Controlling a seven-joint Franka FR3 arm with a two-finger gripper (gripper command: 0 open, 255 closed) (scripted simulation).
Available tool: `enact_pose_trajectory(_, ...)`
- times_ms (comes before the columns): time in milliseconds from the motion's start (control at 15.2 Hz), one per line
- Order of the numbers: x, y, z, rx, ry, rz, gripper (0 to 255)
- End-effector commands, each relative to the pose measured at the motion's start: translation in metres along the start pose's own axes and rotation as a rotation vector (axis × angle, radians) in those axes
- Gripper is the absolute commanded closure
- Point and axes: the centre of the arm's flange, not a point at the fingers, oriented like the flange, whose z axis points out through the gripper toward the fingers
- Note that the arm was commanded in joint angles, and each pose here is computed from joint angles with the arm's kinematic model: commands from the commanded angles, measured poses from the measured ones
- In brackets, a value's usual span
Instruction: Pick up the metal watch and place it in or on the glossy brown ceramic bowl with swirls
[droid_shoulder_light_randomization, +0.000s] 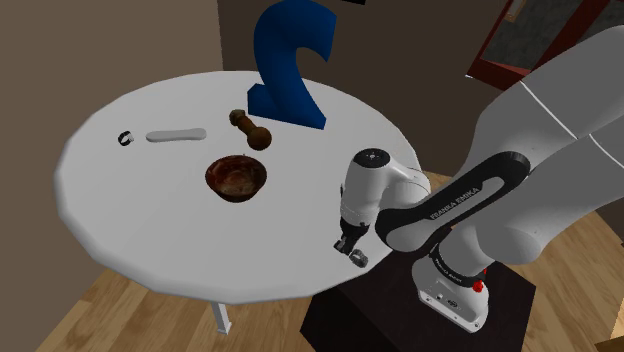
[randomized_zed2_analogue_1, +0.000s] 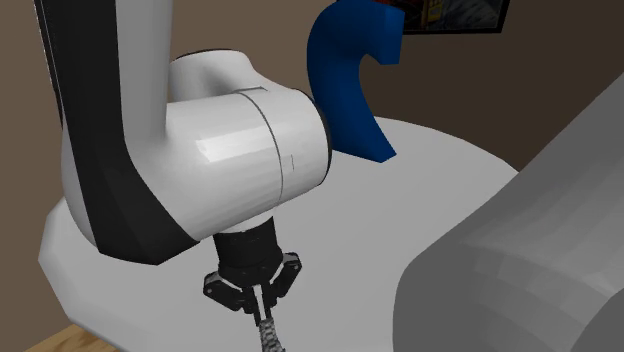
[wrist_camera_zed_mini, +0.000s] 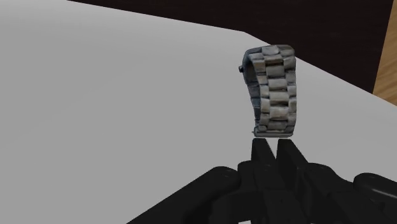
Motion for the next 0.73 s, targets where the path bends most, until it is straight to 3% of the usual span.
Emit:
enact_pose_trajectory(0, 0.000, 0.000, 0.000, 0.000, 0.000, 0.000, 255)
enact_pose_trajectory(330, 0.000, 0.000, 0.000, 0.000, 0.000, 0.000, 255)
enact_pose_trajectory(396, 0.000, 0.000, 0.000, 0.000, 0.000, 0.000, 0)
enact_pose_trajectory(660, -0.015, 0.034, -0.013, 0.131, -0.230, 0.190, 0)
